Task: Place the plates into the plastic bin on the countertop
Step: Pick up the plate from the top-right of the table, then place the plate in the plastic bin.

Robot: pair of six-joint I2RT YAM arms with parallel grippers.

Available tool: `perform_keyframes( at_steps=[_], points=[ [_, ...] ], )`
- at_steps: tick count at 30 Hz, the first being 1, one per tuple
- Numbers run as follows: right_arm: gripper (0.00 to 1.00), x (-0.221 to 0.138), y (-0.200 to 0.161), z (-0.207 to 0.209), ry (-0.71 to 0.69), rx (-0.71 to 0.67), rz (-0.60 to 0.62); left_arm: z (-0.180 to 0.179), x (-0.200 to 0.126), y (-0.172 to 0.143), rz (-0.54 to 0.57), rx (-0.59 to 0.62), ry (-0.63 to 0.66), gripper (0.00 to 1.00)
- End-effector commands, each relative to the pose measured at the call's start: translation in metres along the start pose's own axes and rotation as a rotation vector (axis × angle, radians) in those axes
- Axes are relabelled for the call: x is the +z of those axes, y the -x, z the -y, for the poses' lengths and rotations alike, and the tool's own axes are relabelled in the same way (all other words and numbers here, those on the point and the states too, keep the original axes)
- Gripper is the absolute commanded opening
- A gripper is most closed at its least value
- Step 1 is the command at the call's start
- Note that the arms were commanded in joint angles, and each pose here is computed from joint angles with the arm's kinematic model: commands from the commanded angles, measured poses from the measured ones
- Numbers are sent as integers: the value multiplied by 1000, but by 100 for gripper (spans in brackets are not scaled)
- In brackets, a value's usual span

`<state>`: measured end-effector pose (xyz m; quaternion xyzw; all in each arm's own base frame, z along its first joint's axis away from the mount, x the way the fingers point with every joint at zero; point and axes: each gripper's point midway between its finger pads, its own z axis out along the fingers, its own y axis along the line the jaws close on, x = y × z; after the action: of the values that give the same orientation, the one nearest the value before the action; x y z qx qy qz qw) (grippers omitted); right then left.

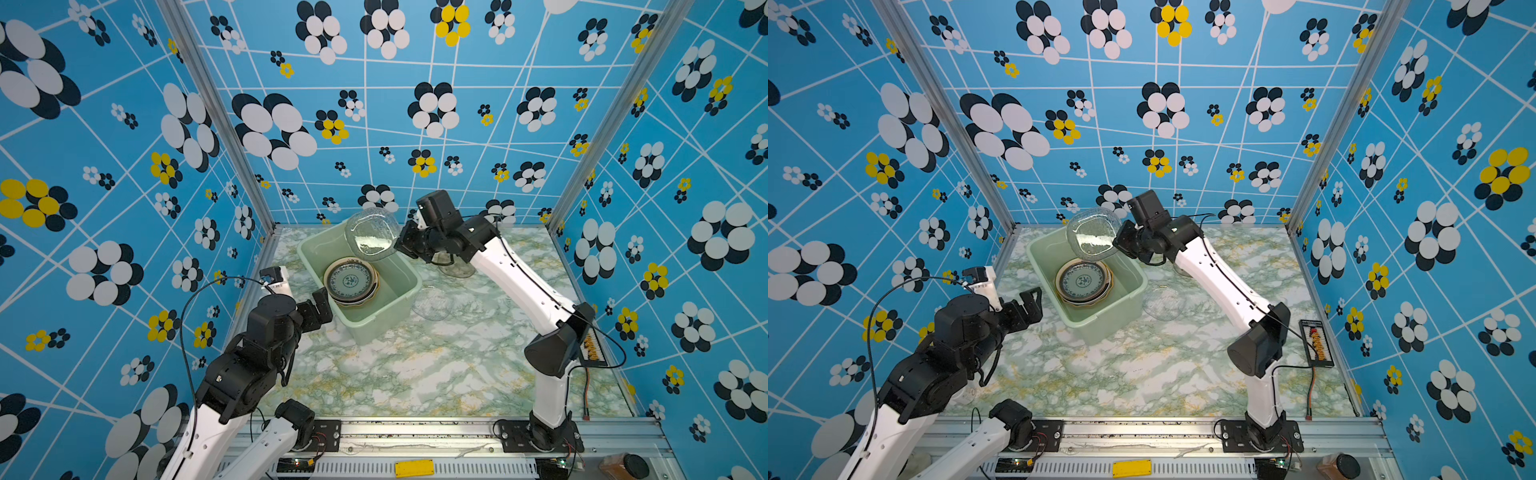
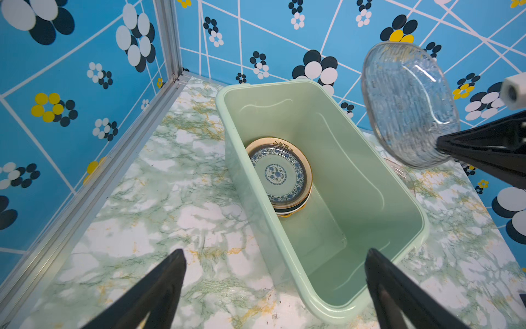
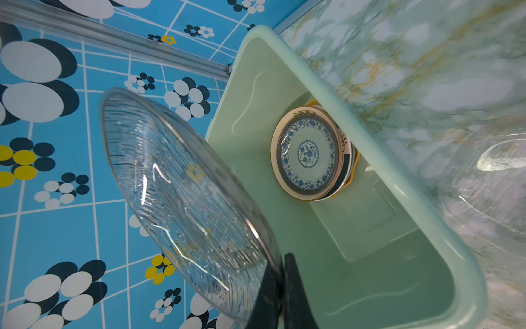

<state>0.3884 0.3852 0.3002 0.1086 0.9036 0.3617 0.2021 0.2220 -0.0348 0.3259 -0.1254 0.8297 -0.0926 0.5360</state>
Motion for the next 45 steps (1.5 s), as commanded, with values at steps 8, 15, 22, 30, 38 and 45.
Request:
perform_keyframes(
  at_steps=[8,15,22,30,38,45],
  points=[
    [0,96,-23,8,-87,109,-58,-19,-11,10,59,43,76,99],
    [0,135,-31,37,-160,114,-78,-16,-4,7,46,76,75,99],
    [0,164,-40,57,-194,140,-103,-14,3,2,33,88,74,99],
    [0,171,-42,58,-205,103,-82,-13,8,0,25,91,74,99],
    [0,148,-37,41,-195,-7,-39,-13,7,0,26,81,64,99],
    [0,142,-46,29,-163,29,-48,-12,3,0,28,62,51,99]
  ],
)
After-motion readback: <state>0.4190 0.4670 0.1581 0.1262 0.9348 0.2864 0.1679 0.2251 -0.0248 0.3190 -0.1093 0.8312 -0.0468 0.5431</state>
